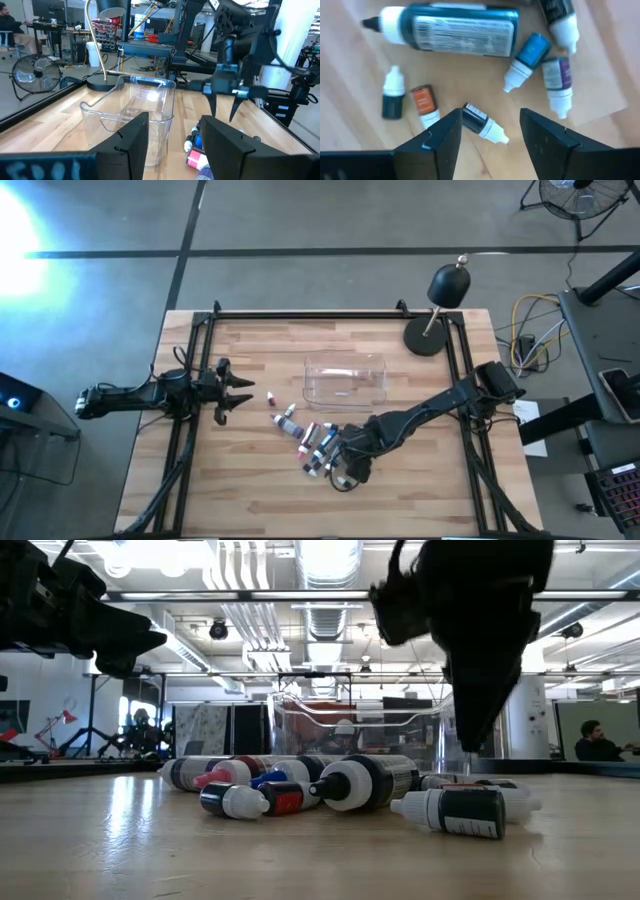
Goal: Pick & Place food coloring
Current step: Put the small black food coloring bottle into the transparent bin
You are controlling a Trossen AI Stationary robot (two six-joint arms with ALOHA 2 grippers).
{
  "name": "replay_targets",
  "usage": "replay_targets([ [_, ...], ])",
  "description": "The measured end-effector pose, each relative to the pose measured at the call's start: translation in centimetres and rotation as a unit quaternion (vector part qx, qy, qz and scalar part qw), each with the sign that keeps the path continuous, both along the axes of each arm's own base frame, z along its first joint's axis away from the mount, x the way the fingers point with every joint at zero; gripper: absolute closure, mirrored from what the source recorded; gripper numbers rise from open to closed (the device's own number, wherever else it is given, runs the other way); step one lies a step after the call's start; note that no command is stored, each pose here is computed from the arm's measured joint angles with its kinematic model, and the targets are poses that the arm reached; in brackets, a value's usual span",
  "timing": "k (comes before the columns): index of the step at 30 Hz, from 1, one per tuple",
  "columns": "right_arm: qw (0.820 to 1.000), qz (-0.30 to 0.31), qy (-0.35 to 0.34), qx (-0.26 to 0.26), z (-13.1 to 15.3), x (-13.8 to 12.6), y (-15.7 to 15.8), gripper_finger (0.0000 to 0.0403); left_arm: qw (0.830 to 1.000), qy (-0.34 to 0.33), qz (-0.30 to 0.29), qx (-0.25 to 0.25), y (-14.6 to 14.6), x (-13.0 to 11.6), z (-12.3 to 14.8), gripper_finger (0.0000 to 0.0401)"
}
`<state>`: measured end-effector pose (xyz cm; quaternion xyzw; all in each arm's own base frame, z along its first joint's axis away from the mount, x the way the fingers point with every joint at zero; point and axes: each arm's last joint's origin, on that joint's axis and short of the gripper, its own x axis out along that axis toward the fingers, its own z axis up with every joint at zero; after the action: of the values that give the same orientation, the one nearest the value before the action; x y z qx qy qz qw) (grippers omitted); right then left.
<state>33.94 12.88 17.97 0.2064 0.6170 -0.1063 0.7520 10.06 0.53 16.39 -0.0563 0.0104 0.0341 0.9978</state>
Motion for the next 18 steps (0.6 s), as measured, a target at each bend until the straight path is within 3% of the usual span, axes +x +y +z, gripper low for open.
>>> replay_targets([
  [4,0.99,0.137,-0.017,-0.022,0.9,0.1,0.6,0.022,1.0,0.0,0.0,0.0,0.0,0.0,0.0,0.025],
  [9,0.96,0.279,-0.009,-0.037,0.0,-0.9,1.3,0.0218,1.0,0.0,0.0,0.0,0.0,0.0,0.0,0.025],
  [18,0.941,0.334,-0.006,-0.05,-1.6,-1.5,1.0,0.0223,1.0,0.0,0.0,0.0,0.0,0.0,0.0,0.025],
])
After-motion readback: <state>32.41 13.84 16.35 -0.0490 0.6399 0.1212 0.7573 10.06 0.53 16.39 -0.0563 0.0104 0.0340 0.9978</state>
